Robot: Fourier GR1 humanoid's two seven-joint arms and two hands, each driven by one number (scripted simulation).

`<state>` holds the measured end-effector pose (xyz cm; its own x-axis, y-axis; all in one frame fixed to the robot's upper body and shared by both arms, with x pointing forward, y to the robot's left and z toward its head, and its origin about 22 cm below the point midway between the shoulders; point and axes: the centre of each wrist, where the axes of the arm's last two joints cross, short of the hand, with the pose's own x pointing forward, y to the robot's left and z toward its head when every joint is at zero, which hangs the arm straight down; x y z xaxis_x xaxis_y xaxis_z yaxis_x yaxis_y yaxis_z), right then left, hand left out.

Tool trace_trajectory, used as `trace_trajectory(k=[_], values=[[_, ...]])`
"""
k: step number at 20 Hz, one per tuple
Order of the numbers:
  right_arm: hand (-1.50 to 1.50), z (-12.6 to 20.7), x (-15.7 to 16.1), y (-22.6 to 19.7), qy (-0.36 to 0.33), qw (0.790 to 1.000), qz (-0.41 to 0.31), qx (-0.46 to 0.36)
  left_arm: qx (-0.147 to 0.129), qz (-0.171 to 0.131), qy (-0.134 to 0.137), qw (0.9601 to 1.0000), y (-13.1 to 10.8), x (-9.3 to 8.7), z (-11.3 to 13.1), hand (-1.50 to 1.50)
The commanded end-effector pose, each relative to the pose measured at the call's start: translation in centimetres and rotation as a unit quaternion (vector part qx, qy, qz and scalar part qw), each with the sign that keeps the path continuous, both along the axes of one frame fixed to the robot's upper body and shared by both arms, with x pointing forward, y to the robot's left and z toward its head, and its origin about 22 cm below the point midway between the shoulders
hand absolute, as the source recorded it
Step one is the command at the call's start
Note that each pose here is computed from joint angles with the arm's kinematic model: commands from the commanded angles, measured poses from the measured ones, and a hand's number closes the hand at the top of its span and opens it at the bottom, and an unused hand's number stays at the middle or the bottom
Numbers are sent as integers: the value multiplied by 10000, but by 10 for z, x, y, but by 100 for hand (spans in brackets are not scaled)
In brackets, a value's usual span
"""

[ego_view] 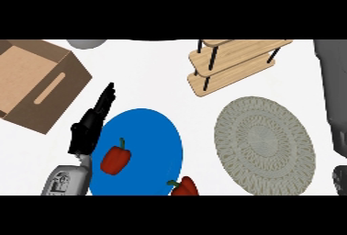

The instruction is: Pick the squash from the placemat and place it in the tiered shelf

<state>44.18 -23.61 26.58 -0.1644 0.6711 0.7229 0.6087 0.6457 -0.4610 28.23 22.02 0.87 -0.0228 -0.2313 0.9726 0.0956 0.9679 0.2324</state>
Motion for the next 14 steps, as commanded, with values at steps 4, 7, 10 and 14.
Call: trace_trajectory(k=[4, 7, 10, 14], values=[[-150, 10, -6, 13, 140, 9971, 525, 528, 14, -55, -43, 10000, -3, 4, 7, 0], [-150, 17, -13, -19, -111, 9952, 793, 569, -8, -10, -37, 10000, -3, 2, -10, 0], [-150, 52, -14, -11, -256, 9916, 627, 1099, -44, -71, -49, 10000, -12, -2, 25, 0], [-150, 67, -25, -40, -859, 9744, 438, 2033, -84, 20, 20, 10000, 1, 7, 9, 0]])
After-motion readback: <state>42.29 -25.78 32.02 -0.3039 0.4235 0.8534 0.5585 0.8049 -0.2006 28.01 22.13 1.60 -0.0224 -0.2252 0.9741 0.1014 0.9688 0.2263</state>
